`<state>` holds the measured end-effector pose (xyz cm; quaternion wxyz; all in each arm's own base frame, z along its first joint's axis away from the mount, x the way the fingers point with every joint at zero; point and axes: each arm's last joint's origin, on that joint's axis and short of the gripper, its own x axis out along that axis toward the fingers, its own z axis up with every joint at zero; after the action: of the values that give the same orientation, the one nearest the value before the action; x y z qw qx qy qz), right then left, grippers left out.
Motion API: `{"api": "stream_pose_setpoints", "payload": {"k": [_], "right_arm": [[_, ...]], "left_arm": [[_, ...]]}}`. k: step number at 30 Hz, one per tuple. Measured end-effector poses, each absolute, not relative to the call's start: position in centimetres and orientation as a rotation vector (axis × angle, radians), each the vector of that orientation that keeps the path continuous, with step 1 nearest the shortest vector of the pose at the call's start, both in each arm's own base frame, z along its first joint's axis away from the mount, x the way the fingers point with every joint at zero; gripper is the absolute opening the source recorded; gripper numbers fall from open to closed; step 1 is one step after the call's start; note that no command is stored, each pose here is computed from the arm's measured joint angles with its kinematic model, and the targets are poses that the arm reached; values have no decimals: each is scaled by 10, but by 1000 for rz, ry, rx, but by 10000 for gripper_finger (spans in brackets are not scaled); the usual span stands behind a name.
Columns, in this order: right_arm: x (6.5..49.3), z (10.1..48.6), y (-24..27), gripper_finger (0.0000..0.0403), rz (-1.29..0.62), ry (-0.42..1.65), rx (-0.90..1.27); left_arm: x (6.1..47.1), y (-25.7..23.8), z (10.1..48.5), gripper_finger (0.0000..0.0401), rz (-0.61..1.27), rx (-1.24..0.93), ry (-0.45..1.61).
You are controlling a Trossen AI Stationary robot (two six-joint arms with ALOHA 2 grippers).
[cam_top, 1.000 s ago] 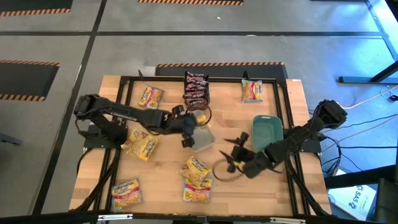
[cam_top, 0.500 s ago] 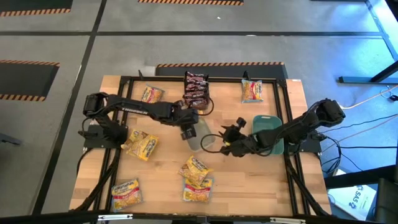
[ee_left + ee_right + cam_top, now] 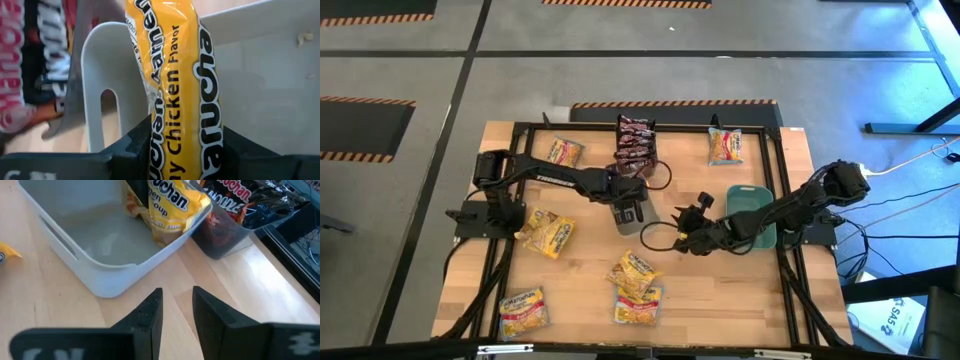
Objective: Sort Maruchan noodles
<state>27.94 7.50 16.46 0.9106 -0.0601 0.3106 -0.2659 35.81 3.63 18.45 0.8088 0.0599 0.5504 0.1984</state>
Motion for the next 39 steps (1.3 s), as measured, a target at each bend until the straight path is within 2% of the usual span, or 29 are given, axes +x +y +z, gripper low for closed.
{"api": "stream_pose_setpoints", "payload": {"k": [11, 21, 27, 30, 34, 39], "right_arm": [[270, 171, 88, 87, -536, 629, -182], [263, 170, 88, 87, -570, 651, -167], [264, 170, 86, 87, -563, 662, -155], [264, 170, 86, 87, -546, 670, -147], [264, 169, 87, 87, -536, 675, -141], [264, 169, 87, 87, -535, 675, -141]], "left_arm": [[376, 10, 189, 131, 240, 344, 1042], [371, 24, 187, 131, 337, 272, 1080], [372, 38, 188, 131, 248, 248, 1069], [372, 43, 188, 131, 252, 184, 1061], [372, 45, 188, 132, 255, 213, 1063], [373, 47, 189, 161, 285, 253, 1054]]}}
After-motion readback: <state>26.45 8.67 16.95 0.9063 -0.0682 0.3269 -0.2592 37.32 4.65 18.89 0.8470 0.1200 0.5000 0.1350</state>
